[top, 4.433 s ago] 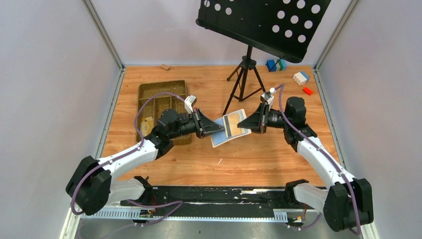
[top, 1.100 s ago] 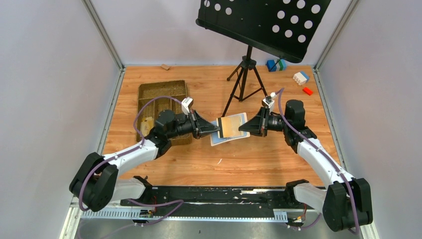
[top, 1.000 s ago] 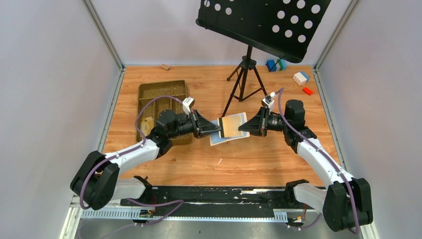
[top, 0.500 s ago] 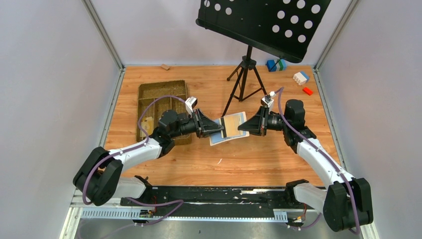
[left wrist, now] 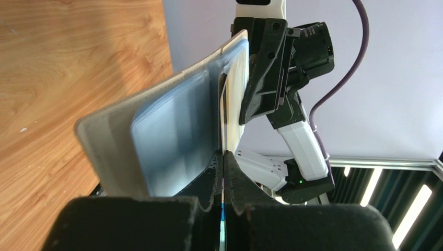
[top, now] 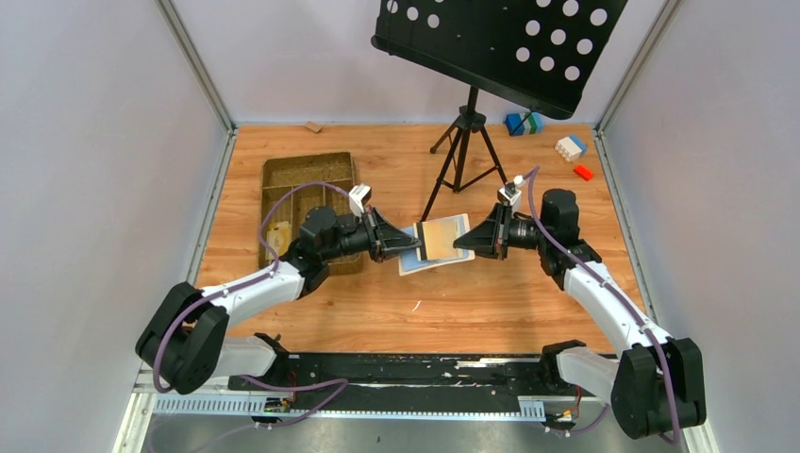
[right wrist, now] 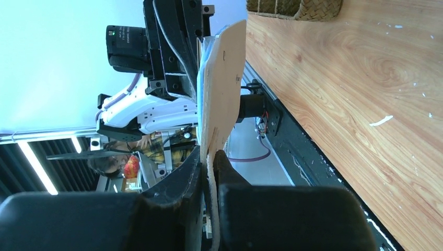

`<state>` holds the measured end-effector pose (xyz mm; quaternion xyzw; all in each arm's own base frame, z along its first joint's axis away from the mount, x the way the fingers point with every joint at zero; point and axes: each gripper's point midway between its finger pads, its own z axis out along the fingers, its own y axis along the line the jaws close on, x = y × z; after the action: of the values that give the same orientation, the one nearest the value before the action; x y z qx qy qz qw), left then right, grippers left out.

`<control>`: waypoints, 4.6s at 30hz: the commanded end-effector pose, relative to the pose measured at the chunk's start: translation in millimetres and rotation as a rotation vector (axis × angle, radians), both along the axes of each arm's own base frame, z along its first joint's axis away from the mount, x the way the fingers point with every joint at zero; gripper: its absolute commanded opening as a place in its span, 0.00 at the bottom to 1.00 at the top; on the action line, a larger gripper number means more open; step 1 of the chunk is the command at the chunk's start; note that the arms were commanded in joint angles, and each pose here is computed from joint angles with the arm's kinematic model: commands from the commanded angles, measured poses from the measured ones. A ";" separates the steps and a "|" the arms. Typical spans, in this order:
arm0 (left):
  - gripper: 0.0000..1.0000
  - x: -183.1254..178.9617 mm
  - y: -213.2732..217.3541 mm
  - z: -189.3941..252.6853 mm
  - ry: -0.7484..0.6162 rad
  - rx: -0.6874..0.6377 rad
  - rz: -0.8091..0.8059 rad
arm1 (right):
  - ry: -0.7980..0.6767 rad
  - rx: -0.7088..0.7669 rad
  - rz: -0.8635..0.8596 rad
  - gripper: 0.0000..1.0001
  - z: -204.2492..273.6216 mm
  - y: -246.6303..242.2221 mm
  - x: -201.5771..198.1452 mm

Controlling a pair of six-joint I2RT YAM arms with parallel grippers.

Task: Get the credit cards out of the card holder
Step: Remove the credit card from the card holder, then place the credit card in the storage box, then remove the credit card from the card holder.

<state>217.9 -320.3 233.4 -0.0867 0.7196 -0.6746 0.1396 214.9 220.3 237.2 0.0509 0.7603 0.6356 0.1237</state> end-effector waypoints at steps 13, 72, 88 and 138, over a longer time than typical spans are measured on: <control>0.00 -0.2 133.3 -68.1 -0.003 0.892 0.026 | 0.023 -0.293 -0.094 0.00 -51.1 -32.0 20.1; 0.22 107.4 348.0 -153.0 0.234 1.988 0.126 | 0.033 -0.356 -0.072 0.00 -68.8 -37.9 -1.1; 0.80 29.9 205.6 -60.4 0.006 1.063 0.200 | -0.024 -0.269 -0.035 0.00 -47.2 -27.6 -7.1; 0.00 -25.0 36.6 3.3 -0.173 0.141 0.003 | -0.092 -0.199 -0.002 0.33 5.2 29.8 -27.4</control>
<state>194.2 -280.2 219.0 -0.0635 0.7581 -0.6219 0.1859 190.6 255.9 242.5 0.0262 0.8112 0.5672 0.1398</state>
